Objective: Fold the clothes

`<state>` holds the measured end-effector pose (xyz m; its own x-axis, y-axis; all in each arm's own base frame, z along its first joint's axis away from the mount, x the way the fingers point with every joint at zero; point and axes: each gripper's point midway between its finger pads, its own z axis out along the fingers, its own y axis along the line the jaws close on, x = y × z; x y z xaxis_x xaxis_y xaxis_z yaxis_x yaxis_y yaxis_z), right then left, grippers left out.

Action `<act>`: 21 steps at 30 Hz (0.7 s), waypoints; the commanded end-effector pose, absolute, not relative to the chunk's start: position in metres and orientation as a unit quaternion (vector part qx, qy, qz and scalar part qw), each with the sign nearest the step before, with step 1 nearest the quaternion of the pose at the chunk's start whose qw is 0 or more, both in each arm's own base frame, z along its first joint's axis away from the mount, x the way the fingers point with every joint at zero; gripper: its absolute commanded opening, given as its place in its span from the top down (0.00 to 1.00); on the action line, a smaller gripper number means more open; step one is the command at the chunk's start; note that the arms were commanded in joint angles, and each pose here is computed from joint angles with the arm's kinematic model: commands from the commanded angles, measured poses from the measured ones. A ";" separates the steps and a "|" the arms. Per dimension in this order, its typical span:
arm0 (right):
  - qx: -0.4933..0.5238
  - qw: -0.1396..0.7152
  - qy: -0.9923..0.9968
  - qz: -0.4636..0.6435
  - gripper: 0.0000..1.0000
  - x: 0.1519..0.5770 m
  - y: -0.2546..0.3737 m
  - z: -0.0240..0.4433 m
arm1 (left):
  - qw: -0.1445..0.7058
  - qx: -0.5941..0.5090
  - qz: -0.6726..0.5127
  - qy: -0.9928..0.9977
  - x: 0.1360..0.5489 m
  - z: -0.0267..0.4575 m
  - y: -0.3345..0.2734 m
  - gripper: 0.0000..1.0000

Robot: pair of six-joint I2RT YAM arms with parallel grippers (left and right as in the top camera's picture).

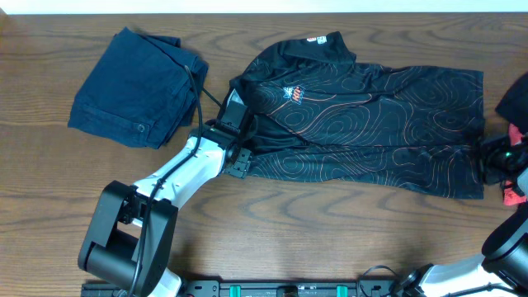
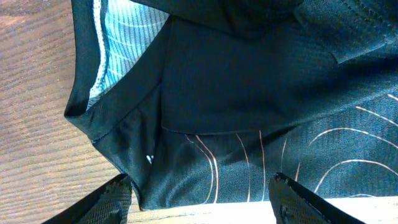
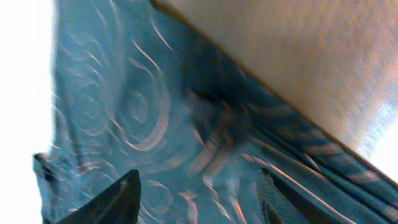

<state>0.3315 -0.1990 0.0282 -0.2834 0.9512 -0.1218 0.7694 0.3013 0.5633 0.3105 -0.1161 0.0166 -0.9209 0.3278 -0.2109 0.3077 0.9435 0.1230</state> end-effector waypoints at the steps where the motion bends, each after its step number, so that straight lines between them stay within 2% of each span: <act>1: 0.543 0.206 0.799 0.155 0.53 0.310 -0.213 0.019 | 0.110 0.157 0.055 0.980 0.309 0.014 -0.110 0.27; 3: 0.539 0.199 0.805 0.148 0.59 0.300 -0.217 0.017 | 0.110 0.157 0.055 0.980 0.309 0.014 -0.110 0.27; 9: 0.562 0.157 0.802 0.129 0.57 0.269 -0.222 0.008 | 0.110 0.156 0.055 0.980 0.309 0.014 -0.110 0.27; 17: 0.579 0.094 0.800 0.125 0.61 0.244 -0.206 0.000 | 0.111 0.156 0.055 0.980 0.309 0.014 -0.110 0.27; 21: 0.596 0.061 0.796 0.087 0.68 0.226 -0.208 -0.005 | 0.111 0.156 0.055 0.980 0.309 0.014 -0.110 0.27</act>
<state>0.2428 -0.1989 0.0009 -0.3039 0.9524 0.0247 0.9079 0.2817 0.3104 0.3102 -0.1160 0.0166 -0.9212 0.3279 -0.2095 0.3078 0.9434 0.1232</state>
